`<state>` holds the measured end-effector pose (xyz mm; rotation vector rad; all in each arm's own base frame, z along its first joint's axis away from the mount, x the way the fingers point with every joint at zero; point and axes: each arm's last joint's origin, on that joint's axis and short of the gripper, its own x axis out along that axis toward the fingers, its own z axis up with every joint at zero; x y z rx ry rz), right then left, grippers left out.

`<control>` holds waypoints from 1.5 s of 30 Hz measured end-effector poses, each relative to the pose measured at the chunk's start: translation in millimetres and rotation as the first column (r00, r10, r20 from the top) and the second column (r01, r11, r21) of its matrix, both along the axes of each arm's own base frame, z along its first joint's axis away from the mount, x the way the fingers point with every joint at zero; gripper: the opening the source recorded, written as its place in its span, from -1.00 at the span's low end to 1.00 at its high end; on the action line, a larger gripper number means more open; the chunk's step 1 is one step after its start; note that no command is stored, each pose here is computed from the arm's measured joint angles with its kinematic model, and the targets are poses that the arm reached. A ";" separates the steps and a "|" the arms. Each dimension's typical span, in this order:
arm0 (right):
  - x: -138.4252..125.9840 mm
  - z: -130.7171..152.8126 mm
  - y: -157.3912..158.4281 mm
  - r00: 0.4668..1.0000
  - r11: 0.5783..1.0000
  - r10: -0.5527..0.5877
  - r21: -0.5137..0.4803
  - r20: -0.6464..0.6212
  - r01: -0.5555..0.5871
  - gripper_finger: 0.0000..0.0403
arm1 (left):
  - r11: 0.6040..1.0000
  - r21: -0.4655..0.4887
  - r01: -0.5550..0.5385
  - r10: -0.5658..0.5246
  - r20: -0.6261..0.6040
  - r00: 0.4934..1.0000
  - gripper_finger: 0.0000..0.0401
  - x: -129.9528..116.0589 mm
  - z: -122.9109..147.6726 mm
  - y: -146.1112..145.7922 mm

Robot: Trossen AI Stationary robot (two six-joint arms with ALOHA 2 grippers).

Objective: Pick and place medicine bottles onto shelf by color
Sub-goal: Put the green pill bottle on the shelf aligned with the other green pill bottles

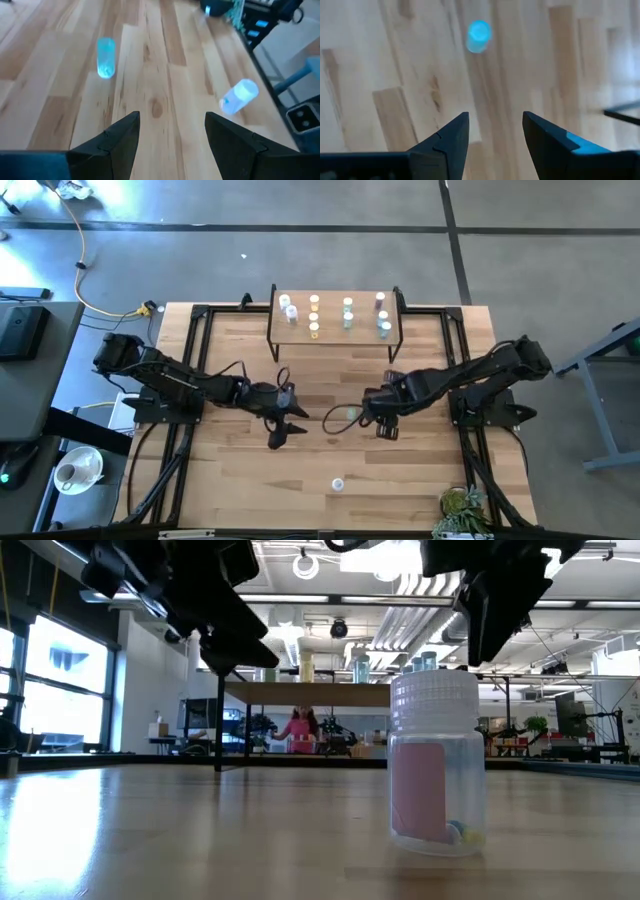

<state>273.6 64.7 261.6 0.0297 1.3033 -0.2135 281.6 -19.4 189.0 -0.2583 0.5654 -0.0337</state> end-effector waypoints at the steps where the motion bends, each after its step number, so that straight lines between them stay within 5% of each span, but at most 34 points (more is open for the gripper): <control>1: 0.3 -3.4 2.5 1.000 1.000 0.008 0.003 0.011 -0.008 -0.12 | 1.000 0.008 -0.002 0.002 -0.011 1.000 0.08 -0.8 -1.0 -2.2; 13: 0.5 -40.7 29.3 0.985 0.995 0.074 0.055 0.155 -0.084 -0.12 | 0.994 -0.019 -0.110 0.107 -0.102 0.989 -0.03 -26.2 -33.2 -17.1; 24: -3.3 -71.1 50.2 0.932 0.981 0.143 0.074 0.332 -0.177 -0.12 | 0.997 -0.024 -0.068 0.068 0.025 0.997 -0.04 -34.1 -37.9 -32.5; 38: -9.8 -93.3 43.5 0.858 0.982 0.087 -0.188 0.507 0.011 -0.12 | 1.000 -0.007 -0.023 0.024 0.131 0.991 -0.04 -31.2 -29.0 -40.6; 45: -4.3 -92.4 35.4 0.817 0.980 0.027 -0.177 0.576 0.093 -0.12 | 1.000 -0.007 -0.023 0.024 0.131 0.991 -0.04 -31.2 -29.0 -40.6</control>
